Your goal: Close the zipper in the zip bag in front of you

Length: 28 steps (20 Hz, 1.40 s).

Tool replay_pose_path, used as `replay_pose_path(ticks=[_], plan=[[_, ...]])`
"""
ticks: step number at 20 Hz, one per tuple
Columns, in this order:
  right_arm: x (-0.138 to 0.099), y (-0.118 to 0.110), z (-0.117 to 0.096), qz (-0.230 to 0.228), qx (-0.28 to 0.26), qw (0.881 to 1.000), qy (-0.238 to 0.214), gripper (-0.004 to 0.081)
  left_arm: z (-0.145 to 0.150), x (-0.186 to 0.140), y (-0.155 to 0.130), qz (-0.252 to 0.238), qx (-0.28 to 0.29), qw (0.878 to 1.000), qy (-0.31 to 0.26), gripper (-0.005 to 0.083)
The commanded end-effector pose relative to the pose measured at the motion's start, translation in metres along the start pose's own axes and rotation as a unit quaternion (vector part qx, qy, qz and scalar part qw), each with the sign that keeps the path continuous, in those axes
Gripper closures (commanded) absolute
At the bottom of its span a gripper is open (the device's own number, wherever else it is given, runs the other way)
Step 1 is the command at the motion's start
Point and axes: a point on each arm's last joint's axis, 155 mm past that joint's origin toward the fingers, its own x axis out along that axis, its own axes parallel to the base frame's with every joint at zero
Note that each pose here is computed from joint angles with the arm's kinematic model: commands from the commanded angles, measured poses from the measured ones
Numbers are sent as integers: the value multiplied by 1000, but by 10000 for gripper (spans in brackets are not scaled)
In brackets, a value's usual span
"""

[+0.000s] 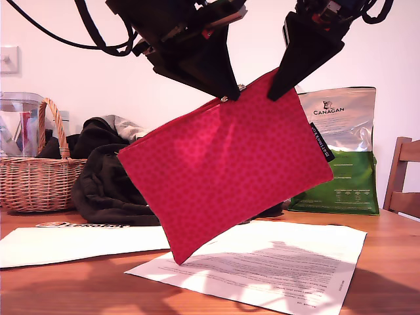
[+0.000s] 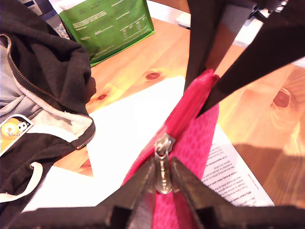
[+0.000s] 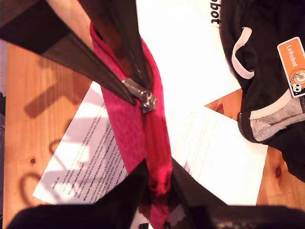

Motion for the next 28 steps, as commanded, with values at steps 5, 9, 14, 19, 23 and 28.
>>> replay_pose_path(ticks=[5,9,14,19,23,28], plan=[[4,1,-1,3,3,1000,-2,783,-6,3,0,-1,3,1000,9,795],[4,1,-2,2,4,1000,-1,783,-13,1,0,-2,11,1000,24,795],[2,-3,-9,-1,12,1000,7,783,-23,0,5,2,18,999,44,795],[-1,-9,-21,-9,25,999,23,783,-30,-4,11,6,17,998,58,795],[-2,-12,-25,-13,30,999,25,783,-28,-13,17,12,15,998,57,795],[-2,-13,-25,-14,31,999,25,783,-39,-17,26,18,15,997,77,795]])
